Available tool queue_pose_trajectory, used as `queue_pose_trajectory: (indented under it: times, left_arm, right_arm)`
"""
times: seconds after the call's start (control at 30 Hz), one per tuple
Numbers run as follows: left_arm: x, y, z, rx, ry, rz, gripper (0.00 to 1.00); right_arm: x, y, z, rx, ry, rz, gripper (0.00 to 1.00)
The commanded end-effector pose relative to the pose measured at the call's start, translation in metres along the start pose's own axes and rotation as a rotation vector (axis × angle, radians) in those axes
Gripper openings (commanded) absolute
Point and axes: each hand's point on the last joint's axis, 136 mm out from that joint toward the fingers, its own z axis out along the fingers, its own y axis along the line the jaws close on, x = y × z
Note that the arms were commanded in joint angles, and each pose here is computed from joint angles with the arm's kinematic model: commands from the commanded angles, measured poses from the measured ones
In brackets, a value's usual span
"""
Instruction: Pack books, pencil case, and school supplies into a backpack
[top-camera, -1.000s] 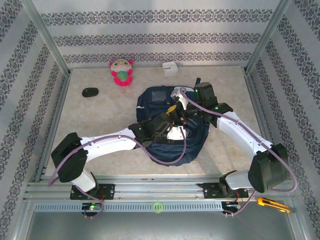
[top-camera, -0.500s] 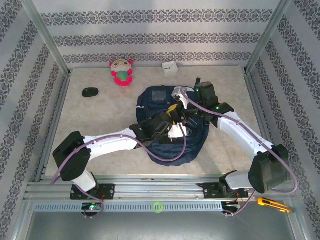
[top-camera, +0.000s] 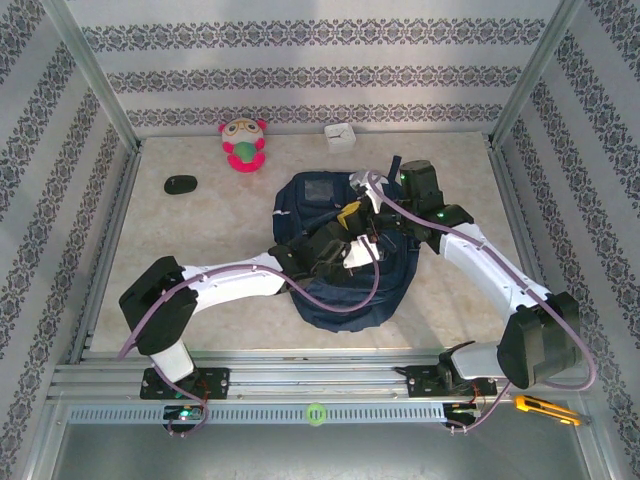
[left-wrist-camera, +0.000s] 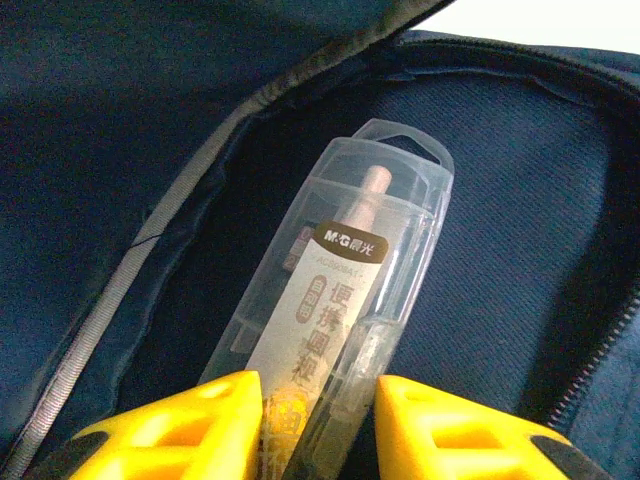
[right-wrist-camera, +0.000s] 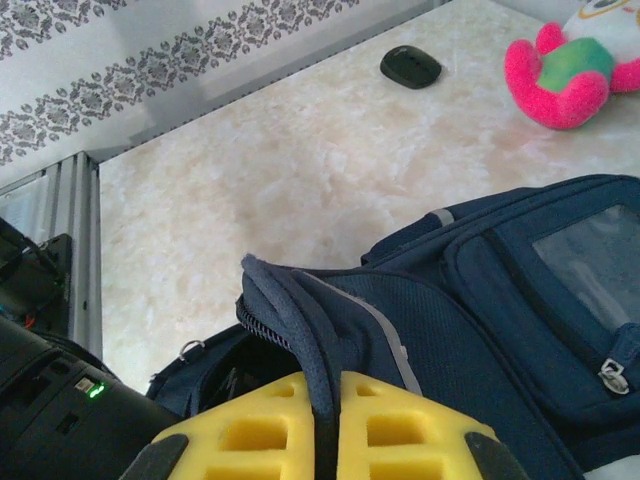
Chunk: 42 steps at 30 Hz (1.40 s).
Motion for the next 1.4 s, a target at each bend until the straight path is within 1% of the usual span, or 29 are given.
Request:
queue_pose_trajectory:
  times: [0.0,0.07,0.23,0.3,0.4,0.5,0.63,0.73,0.93,1.03,1.13,1.2,1.23,1.27,1.37]
  left_arm:
    - [-0.017,0.047,0.004,-0.173,-0.046,-0.156,0.34]
    - [-0.020,0.051,0.002,-0.193,-0.065,-0.172,0.35]
    - [-0.030,0.049,-0.016,-0.173,-0.145,-0.193,0.47]
    - [-0.033,0.046,-0.032,-0.146,-0.187,-0.205,0.53]
    - [-0.036,0.039,-0.061,-0.103,-0.244,-0.226,0.60]
    - [-0.027,0.028,-0.090,-0.057,-0.264,-0.234,0.62]
    - [-0.007,0.027,-0.124,-0.078,-0.269,-0.296,0.64]
    - [0.007,0.032,-0.147,-0.127,-0.290,-0.366,0.68]
    - [0.034,0.065,-0.180,-0.335,-0.273,-0.510,0.74]
    - [0.043,0.078,-0.194,-0.411,-0.284,-0.581,0.75]
    - [0.050,0.087,-0.202,-0.449,-0.307,-0.660,0.76]
    - [0.056,0.090,-0.203,-0.456,-0.315,-0.711,0.76]
    - [0.058,0.090,-0.202,-0.453,-0.313,-0.728,0.76]
    - [0.060,0.090,-0.201,-0.445,-0.310,-0.743,0.76]
    - [0.069,0.083,-0.195,-0.411,-0.263,-0.793,0.76]
  right_arm:
    - [-0.029,0.042,-0.008,-0.133,-0.078,-0.081,0.00]
    - [-0.029,0.042,-0.008,-0.132,-0.079,-0.081,0.00]
    - [-0.026,0.041,-0.008,-0.121,-0.074,-0.077,0.00]
    - [-0.022,0.039,-0.007,-0.115,-0.067,-0.074,0.00]
    - [-0.014,0.037,-0.005,-0.107,-0.047,-0.067,0.00]
    - [-0.009,0.036,-0.002,-0.120,-0.041,-0.061,0.00]
    - [-0.004,0.036,0.001,-0.134,-0.029,-0.055,0.00]
    - [0.005,0.036,0.005,-0.133,-0.002,-0.064,0.00]
    - [0.027,0.061,0.014,-0.187,0.081,-0.132,0.00]
    - [0.047,0.071,0.021,-0.195,0.135,-0.151,0.00]
    - [0.077,0.074,0.030,-0.187,0.208,-0.154,0.01]
    - [0.096,0.074,0.035,-0.186,0.262,-0.136,0.09]
    - [0.101,0.075,0.037,-0.192,0.277,-0.118,0.16]
    - [0.103,0.077,0.038,-0.201,0.288,-0.090,0.27]
    - [0.091,0.084,0.034,-0.211,0.269,0.010,0.47]
